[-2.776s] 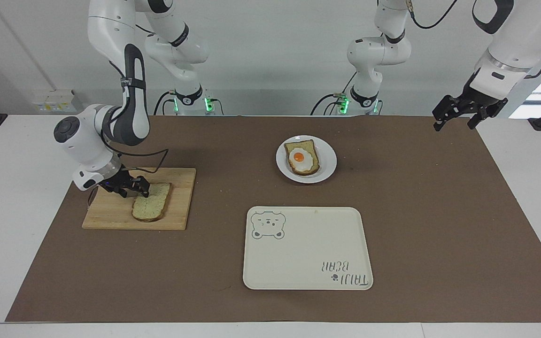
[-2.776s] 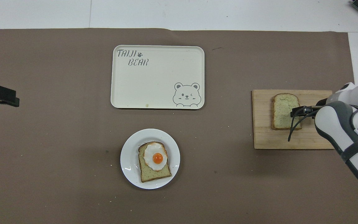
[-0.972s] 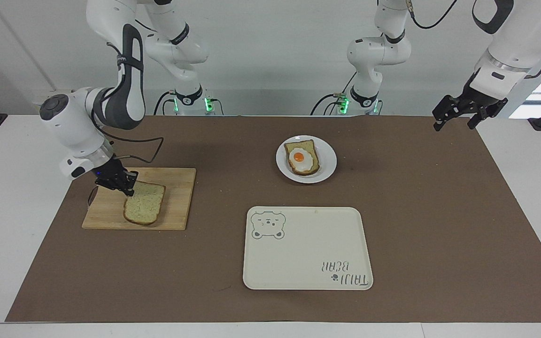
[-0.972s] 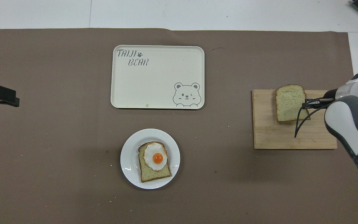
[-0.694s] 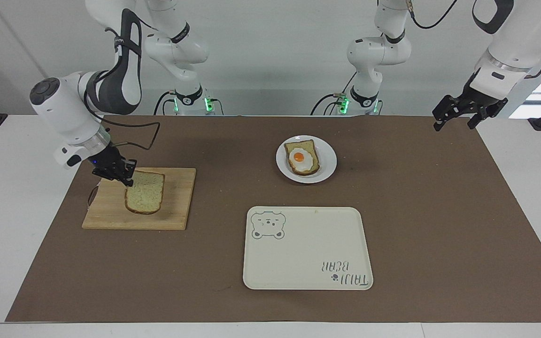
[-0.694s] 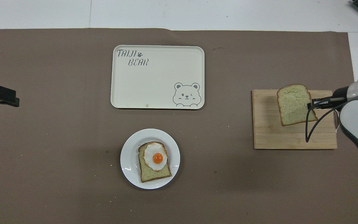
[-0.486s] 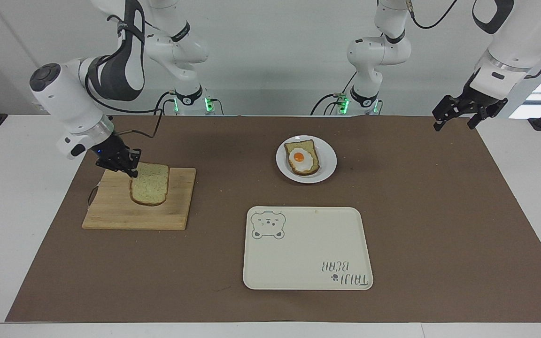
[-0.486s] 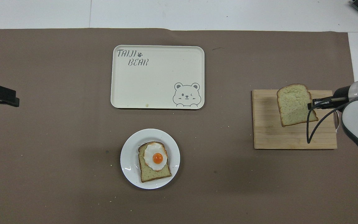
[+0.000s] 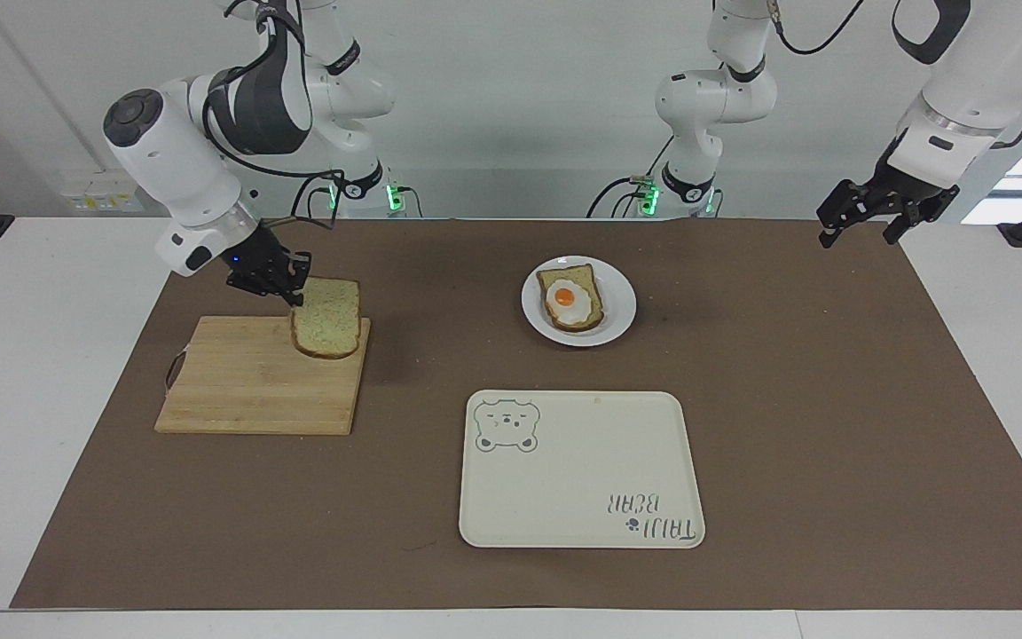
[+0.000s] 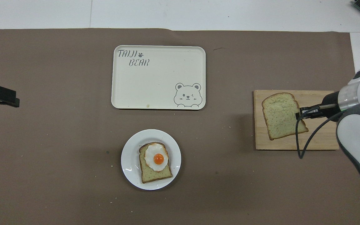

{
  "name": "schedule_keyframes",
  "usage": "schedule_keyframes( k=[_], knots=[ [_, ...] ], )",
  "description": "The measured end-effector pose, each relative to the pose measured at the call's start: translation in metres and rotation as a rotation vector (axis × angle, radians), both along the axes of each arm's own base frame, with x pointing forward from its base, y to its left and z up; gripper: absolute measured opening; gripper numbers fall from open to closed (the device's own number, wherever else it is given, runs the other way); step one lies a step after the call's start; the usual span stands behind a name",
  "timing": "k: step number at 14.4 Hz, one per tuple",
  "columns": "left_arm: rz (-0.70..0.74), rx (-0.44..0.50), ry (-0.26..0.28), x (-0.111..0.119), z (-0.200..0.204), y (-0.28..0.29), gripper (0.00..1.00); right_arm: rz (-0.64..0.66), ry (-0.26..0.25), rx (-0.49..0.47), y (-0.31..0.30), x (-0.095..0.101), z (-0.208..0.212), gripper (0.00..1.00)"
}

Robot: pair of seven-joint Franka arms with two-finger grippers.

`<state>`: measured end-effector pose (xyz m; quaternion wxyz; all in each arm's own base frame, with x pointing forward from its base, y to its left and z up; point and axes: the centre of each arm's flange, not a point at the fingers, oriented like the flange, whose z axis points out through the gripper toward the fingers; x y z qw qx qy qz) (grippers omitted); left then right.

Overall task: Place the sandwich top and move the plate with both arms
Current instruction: 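Carry the bread slice with the right gripper over the egg plate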

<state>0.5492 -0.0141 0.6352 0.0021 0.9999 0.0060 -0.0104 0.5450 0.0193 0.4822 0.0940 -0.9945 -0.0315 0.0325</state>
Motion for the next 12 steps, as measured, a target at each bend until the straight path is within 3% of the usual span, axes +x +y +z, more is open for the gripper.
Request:
schedule_keyframes(
  k=[12],
  knots=[
    [0.0, 0.0, 0.0, 0.0, 0.0, 0.0, 1.0, 0.016, 0.046, 0.08, 0.175, -0.031, 0.001, 0.05]
  ],
)
